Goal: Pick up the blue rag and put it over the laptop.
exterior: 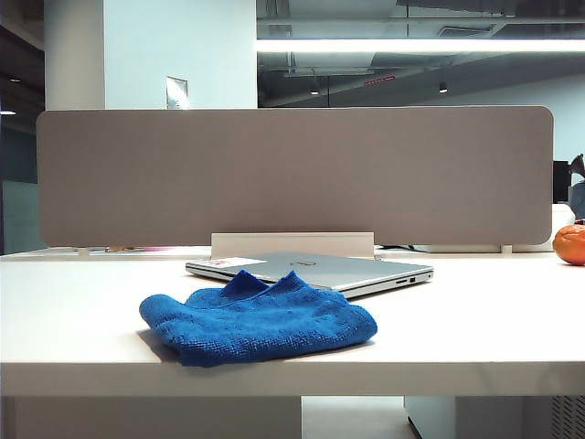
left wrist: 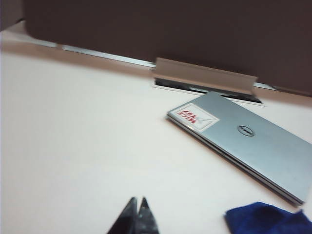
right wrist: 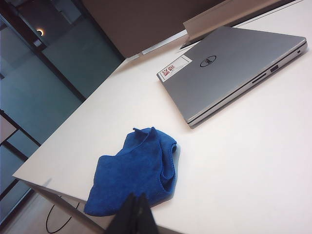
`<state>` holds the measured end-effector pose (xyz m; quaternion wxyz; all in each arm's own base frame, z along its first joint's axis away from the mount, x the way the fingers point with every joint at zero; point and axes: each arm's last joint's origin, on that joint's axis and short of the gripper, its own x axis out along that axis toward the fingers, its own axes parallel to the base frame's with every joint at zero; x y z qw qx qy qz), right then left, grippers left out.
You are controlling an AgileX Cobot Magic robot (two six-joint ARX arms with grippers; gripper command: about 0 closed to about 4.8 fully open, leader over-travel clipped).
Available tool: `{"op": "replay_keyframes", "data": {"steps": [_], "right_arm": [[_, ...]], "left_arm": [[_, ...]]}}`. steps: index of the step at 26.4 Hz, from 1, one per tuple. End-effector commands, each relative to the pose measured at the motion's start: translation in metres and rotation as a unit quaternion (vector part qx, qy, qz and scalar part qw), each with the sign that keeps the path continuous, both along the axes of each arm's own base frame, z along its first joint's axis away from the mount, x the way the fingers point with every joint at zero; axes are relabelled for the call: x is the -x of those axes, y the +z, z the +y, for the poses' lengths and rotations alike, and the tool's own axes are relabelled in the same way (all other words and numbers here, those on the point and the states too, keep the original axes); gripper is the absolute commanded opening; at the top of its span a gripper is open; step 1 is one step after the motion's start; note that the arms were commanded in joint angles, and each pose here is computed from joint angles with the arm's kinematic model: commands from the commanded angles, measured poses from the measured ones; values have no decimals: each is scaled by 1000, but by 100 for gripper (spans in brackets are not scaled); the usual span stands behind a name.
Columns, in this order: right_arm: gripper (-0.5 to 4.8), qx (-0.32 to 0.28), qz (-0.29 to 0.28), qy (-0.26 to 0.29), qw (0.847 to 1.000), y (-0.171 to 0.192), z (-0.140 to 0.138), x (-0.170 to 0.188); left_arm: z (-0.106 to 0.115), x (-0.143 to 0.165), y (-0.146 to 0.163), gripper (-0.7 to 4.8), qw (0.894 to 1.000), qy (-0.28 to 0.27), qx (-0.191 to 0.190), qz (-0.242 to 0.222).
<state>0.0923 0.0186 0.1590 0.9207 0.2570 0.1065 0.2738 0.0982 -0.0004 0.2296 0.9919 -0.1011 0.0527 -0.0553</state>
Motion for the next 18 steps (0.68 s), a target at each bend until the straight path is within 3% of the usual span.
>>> {"op": "replay_keyframes", "data": {"steps": [1,5,11,16,18], "right_arm": [[-5,0,-5,1,1000,-1,0,0],[-5,0,-5,1,1000,-1,0,0],[-5,1,-5,1,1000,-1,0,0],[-5,1,-5,1,1000,-1,0,0],[-5,1,-4,1,1000,-1,0,0]], "left_arm": [[-1,-10,19,-6,999,-32,3,12],[-3,-38,42,-6,994,-89,18,56],[-8,-63,45,-6,982,-130,65,123],[-23,-77,37,-6,971,-162,60,166],[-42,-82,29,-6,964,-177,42,193]]}}
